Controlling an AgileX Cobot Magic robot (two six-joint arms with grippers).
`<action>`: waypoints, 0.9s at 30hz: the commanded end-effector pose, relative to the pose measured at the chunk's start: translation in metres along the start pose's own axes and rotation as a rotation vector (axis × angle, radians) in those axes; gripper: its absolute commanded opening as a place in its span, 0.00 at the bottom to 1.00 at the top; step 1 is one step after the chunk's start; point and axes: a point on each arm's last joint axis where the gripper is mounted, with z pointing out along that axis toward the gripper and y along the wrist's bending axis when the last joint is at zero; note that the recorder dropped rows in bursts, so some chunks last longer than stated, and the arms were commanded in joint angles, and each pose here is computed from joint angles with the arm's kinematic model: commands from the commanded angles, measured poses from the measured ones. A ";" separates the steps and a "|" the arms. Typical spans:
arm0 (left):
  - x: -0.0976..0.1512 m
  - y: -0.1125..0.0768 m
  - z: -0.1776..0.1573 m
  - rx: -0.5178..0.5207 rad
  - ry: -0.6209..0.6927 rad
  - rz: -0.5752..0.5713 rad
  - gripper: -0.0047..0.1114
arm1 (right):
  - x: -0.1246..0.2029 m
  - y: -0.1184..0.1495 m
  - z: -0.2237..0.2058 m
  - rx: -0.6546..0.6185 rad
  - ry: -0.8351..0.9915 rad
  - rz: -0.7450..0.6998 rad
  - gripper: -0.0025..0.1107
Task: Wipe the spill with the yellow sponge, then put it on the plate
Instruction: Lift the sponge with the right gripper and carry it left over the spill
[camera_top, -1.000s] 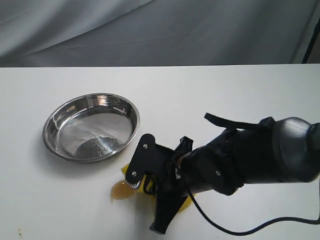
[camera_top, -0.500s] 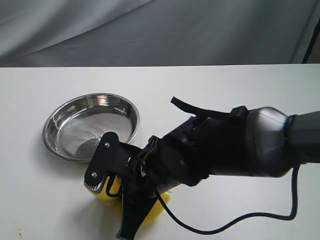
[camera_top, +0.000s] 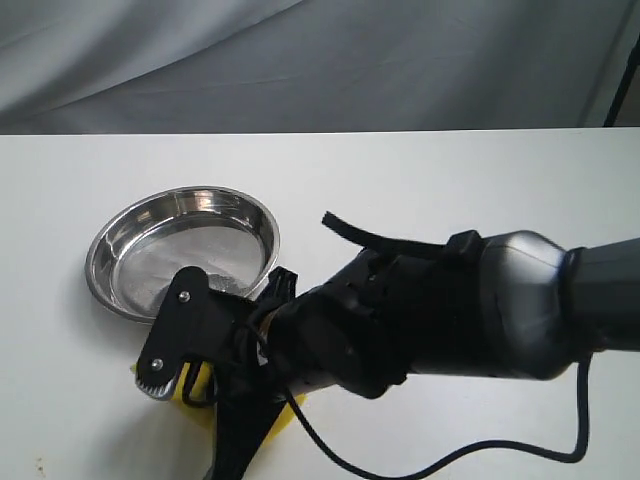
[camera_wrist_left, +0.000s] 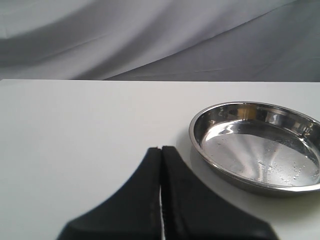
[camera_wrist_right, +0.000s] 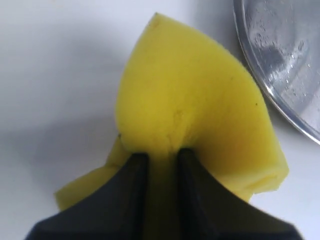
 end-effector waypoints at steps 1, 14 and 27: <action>-0.003 0.000 -0.001 -0.002 -0.017 -0.007 0.04 | -0.005 0.012 0.013 -0.001 -0.026 -0.043 0.02; -0.003 0.000 -0.001 -0.002 -0.017 -0.007 0.04 | 0.027 0.013 0.050 -0.067 0.130 0.076 0.02; -0.003 0.000 -0.001 -0.002 -0.017 -0.007 0.04 | 0.095 -0.064 0.032 -0.081 0.380 0.271 0.02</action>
